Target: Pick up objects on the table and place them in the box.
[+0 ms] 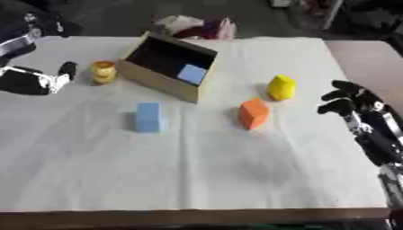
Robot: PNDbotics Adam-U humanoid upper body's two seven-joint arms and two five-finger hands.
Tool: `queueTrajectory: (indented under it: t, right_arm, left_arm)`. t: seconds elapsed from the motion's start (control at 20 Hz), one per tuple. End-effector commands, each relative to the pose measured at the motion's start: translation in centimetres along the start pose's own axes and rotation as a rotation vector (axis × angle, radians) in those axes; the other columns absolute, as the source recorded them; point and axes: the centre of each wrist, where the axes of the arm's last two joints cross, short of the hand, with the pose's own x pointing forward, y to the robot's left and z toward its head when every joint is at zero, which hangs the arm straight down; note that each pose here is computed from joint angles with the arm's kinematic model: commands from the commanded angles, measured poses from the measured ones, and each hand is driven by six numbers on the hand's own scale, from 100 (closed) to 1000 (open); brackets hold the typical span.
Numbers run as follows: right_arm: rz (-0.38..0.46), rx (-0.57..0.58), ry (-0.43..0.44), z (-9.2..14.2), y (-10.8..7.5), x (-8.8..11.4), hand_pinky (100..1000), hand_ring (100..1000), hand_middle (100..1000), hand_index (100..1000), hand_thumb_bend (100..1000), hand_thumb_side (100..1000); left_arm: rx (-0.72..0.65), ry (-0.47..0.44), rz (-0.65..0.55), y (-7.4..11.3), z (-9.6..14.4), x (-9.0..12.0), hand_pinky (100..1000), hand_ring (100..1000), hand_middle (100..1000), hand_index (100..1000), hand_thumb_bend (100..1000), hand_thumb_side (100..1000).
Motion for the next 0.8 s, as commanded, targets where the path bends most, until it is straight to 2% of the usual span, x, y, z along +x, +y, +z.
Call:
queueTrajectory:
  t: [0.05,0.35,0.55,0.8]
  right_arm:
    - [0.023,0.014,-0.021,-0.4,-0.6,0.6,736,607,654,860,100,470]
    - [0.011,0.024,-0.036,-0.7,-0.4,0.7,736,606,653,859,100,472]
    - [0.009,0.027,-0.037,-0.8,-0.4,0.6,736,606,653,859,100,470]
    - [0.008,0.026,-0.037,-0.7,-0.4,0.6,736,606,653,859,100,470]
  left_arm:
    - [-0.001,0.021,-0.049,0.2,-0.3,-1.3,833,823,812,941,100,309]
    - [0.033,0.144,-0.014,0.7,-2.4,-2.5,829,815,804,937,100,305]
    - [0.036,0.204,-0.026,-0.4,-3.6,-3.5,828,815,804,937,100,311]
    - [0.03,0.218,-0.063,-2.1,-4.2,-5.0,828,815,804,937,100,311]
